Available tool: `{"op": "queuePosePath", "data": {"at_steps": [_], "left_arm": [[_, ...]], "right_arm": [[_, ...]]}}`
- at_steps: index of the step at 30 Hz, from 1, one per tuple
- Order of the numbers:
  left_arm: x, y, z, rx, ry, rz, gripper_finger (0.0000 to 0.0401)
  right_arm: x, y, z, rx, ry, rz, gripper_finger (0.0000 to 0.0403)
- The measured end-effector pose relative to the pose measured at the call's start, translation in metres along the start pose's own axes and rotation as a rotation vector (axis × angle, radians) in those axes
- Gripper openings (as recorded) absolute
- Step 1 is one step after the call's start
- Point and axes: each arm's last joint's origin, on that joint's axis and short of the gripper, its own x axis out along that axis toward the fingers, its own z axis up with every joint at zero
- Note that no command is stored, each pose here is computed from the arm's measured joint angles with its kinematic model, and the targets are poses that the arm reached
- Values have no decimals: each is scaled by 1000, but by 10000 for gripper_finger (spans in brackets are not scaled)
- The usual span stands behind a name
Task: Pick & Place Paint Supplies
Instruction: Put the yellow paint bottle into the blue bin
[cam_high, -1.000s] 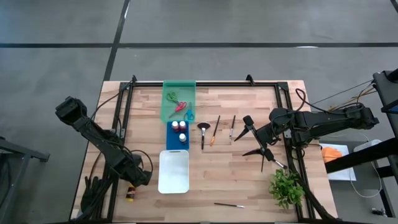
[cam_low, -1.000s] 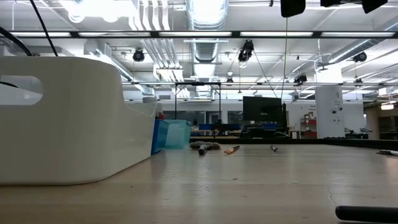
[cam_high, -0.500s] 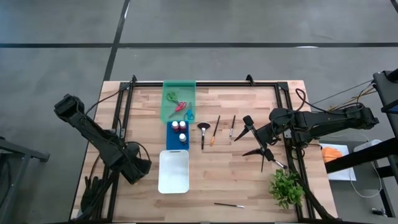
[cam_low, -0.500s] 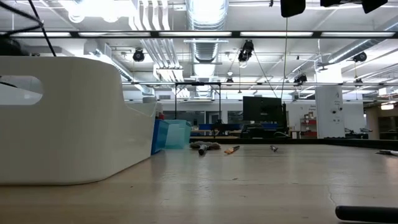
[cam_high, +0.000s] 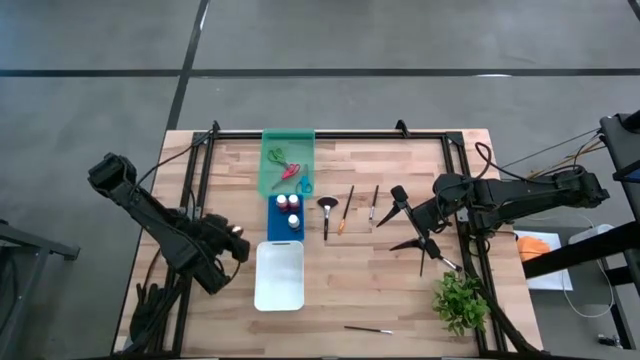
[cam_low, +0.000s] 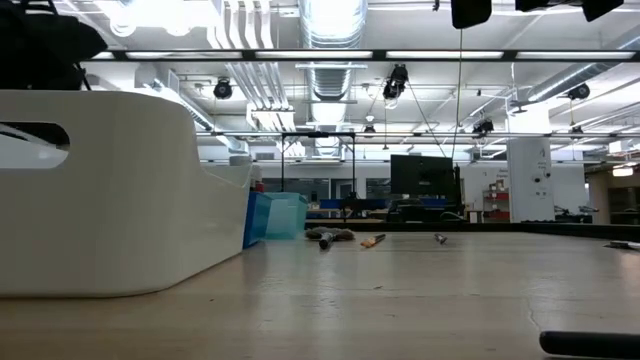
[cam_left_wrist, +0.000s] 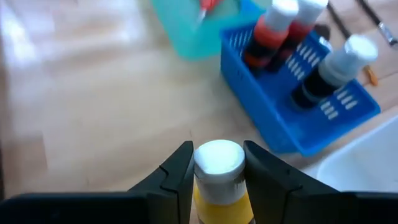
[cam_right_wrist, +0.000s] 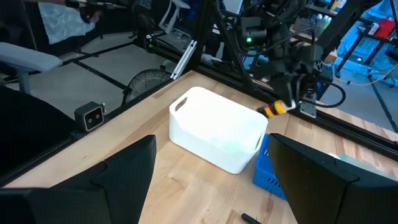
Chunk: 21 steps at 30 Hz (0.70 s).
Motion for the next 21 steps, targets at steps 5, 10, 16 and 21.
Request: {"op": "queuePosePath", "data": {"at_steps": [5, 10, 16, 21], "left_arm": [[3, 1, 3, 106, -197, -24, 114], [1, -3, 9, 203, -418, -119, 114], [7, -7, 3, 323, -627, -202, 114], [24, 1, -11, 337, -760, -234, 114]], "right_arm": [[0, 0, 0, 3, 0, 0, 307], [0, 0, 0, 3, -1, -1, 307], [0, 0, -2, 7, 4, -1, 307], [1, 0, -3, 0, 6, -2, 307]]}}
